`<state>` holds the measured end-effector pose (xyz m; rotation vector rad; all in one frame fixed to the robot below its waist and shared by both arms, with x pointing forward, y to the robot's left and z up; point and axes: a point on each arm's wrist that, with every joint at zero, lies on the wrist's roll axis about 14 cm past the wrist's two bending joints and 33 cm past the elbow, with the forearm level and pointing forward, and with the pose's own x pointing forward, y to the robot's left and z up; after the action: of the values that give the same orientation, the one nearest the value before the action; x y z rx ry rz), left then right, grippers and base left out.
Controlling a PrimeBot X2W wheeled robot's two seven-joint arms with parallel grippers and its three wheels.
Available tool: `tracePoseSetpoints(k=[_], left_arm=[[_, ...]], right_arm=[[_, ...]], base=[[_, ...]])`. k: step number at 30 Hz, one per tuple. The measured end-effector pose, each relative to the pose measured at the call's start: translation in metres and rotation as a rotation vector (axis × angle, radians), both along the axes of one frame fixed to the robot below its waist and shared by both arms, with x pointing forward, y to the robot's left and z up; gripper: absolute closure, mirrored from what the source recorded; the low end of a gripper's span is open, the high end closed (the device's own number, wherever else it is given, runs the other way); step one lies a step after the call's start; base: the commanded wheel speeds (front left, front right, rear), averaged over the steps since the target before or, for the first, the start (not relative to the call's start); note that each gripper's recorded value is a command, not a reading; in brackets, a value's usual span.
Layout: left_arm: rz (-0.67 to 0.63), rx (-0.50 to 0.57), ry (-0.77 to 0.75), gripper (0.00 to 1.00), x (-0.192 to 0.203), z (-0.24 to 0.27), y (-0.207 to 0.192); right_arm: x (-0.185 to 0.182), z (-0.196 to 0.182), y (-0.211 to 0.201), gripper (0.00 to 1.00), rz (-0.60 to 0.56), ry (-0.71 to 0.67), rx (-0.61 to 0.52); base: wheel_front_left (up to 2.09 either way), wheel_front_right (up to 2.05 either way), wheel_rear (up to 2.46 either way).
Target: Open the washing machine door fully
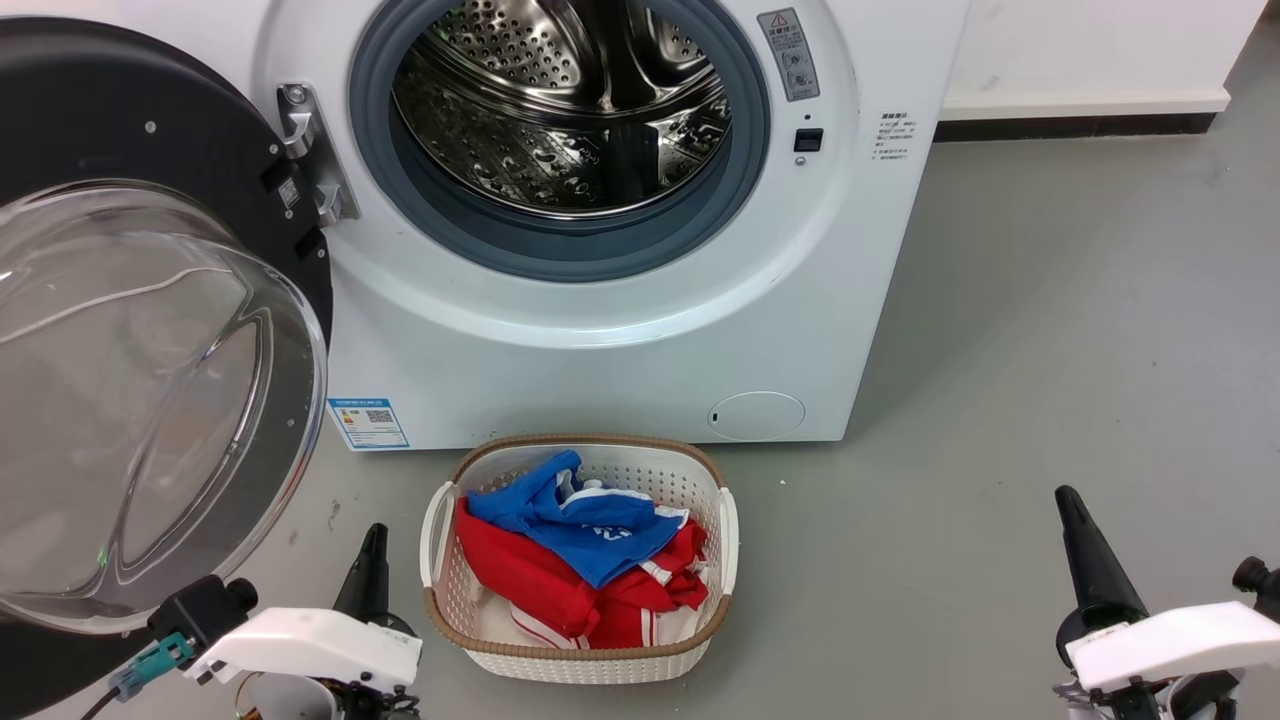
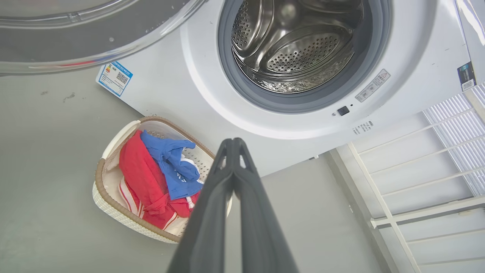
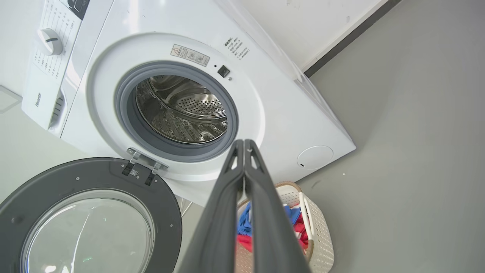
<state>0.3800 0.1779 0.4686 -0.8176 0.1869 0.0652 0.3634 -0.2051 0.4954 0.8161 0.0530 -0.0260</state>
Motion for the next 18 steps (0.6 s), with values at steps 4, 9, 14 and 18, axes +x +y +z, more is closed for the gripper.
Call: tracePoseSetpoints(k=[4,9,14,18], left_arm=[[0.009,-0.05,0.001,1.0,0.0003,0.0005,0.0011],[0.014,-0.114,-0.005,1.0,0.0017,0.0028,0.0012],[0.021,-0.174,-0.01,1.0,0.0022,0.0044,0.0023],[0.028,-0.218,-0.014,1.0,0.0027,0.0058,0.0038]], right_arm=[[0.0019,0.0003,0.0001,1.0,-0.003,-0.002,0.05],[0.0031,-0.0002,0.0002,1.0,-0.007,0.0,0.11],[0.0052,0.0007,0.0004,1.0,-0.01,-0.004,0.168],[0.0063,0.0008,0.0004,1.0,-0.013,-0.006,0.213]], base=[[0.0,0.0,0.0],[0.0,0.0,0.0],[0.0,0.0,0.0],[0.0,0.0,0.0]])
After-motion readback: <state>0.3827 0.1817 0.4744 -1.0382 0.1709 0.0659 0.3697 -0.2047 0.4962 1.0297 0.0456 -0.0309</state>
